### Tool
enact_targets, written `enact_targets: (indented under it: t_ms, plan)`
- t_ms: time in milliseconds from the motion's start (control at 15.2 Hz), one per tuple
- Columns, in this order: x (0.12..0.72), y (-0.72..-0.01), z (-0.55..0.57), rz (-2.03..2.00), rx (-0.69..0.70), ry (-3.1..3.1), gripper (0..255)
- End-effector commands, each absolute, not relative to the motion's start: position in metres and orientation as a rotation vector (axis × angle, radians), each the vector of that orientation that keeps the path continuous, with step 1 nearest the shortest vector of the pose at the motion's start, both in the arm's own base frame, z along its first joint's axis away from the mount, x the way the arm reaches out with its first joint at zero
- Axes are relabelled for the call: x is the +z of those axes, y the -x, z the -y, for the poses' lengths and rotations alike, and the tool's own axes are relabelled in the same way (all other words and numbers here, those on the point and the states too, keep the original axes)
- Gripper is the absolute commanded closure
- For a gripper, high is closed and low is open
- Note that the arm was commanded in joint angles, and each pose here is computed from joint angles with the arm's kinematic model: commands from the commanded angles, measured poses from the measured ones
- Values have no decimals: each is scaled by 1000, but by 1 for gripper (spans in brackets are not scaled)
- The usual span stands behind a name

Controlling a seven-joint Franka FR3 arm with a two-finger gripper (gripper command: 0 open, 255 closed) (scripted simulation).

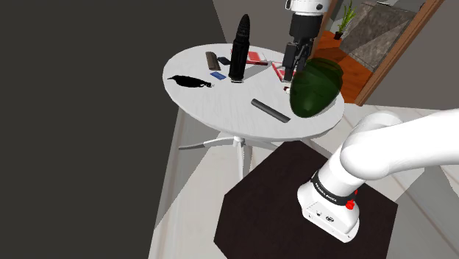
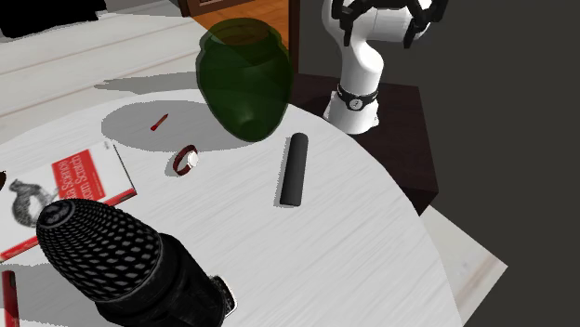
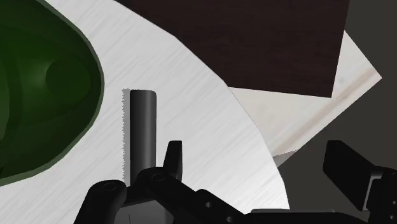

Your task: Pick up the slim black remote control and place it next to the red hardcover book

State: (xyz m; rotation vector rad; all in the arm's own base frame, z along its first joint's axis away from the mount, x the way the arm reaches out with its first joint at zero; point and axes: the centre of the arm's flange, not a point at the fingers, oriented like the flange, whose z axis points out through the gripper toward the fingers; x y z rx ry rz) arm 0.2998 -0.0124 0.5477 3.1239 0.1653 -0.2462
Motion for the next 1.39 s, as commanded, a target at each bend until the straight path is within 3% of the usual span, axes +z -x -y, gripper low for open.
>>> enact_targets:
  t_ms: [0,1320]
  plan:
    - [548,-300,12,-165,-246,-3124,0]
    - [349,-378,109,11,14,-3060,0]
